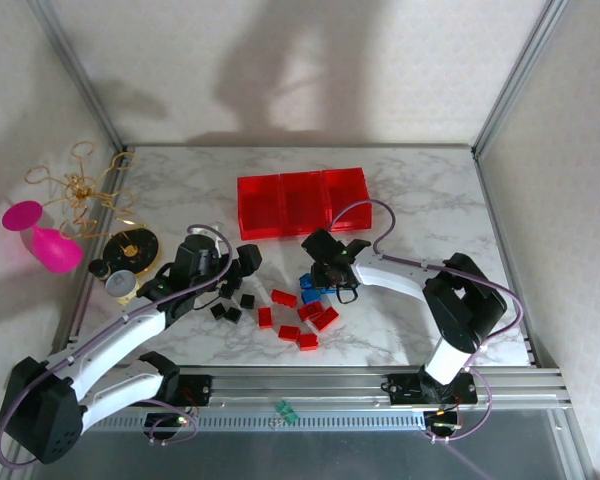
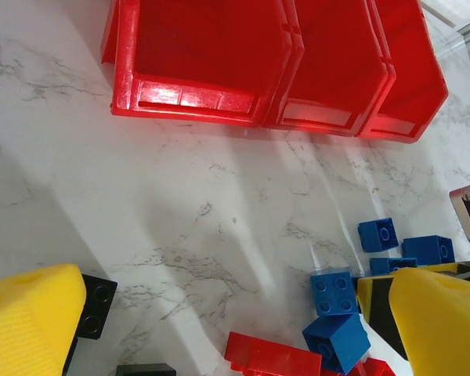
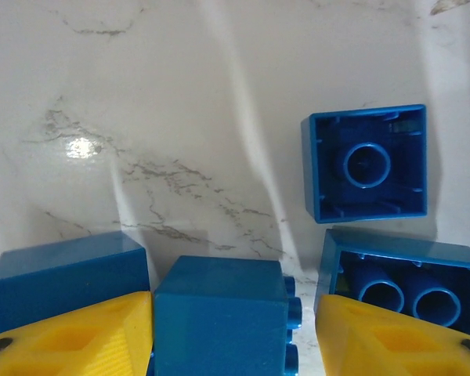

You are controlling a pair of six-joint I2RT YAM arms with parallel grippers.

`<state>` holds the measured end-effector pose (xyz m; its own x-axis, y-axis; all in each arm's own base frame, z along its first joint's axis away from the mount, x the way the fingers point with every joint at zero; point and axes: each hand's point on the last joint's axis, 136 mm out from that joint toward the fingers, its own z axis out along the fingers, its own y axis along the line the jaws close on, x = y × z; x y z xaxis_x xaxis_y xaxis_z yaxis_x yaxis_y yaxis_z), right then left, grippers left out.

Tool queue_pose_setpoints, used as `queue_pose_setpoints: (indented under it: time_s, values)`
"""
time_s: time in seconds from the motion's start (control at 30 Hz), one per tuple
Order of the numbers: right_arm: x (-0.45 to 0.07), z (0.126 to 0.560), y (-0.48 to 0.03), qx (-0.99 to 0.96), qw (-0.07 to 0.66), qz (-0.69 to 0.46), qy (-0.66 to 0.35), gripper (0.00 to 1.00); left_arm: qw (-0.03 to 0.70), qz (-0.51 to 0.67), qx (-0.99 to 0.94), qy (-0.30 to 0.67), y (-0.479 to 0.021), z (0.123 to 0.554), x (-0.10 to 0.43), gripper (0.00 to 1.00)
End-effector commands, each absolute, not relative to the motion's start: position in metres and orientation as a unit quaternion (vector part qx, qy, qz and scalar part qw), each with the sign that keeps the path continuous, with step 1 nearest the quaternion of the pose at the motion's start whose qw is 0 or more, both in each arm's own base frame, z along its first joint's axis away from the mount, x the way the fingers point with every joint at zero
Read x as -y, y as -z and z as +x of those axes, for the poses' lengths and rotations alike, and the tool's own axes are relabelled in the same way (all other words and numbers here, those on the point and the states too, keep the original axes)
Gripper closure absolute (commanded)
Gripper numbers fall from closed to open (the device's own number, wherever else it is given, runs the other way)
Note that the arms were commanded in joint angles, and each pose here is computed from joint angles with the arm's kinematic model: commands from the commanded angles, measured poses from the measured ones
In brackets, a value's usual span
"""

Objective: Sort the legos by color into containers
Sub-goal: Pick up the lego from the center of the table, then place the lego in the container.

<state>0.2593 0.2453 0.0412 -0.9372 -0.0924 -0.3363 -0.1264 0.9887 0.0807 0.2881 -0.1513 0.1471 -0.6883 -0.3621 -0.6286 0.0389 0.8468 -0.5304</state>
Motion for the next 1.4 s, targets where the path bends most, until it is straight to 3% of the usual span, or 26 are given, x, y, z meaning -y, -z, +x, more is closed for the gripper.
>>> queue_pose_setpoints:
  time_s: [0.0, 0.37, 0.73, 1.17, 1.37]
  values:
    - [-0.246, 0.253, -0.035, -0.985, 0.150, -0.074, -0.052, 0.43, 0.397, -0.104, -0.873, 0.264, -0.161, 0.295, 0.152, 0.01]
    - [-0.244, 0.263, -0.040, -0.983, 0.162, -0.076, -0.031, 0.53, 0.395, -0.103, -0.877, 0.254, -0.163, 0.298, 0.151, 0.01]
    - [-0.248, 0.299, -0.114, -0.966, 0.247, -0.052, -0.058, 0.60, 0.415, -0.109, -0.861, 0.273, -0.186, 0.309, 0.156, 0.01]
    - [-0.364, 0.393, -0.182, -0.901, 0.376, -0.119, -0.182, 0.62, 0.446, -0.166, -0.841, 0.257, -0.207, 0.321, 0.122, 0.01]
    - [-0.413, 0.422, -0.184, -0.881, 0.405, -0.155, -0.188, 0.62, 0.447, -0.191, -0.840, 0.242, -0.204, 0.320, 0.101, 0.01]
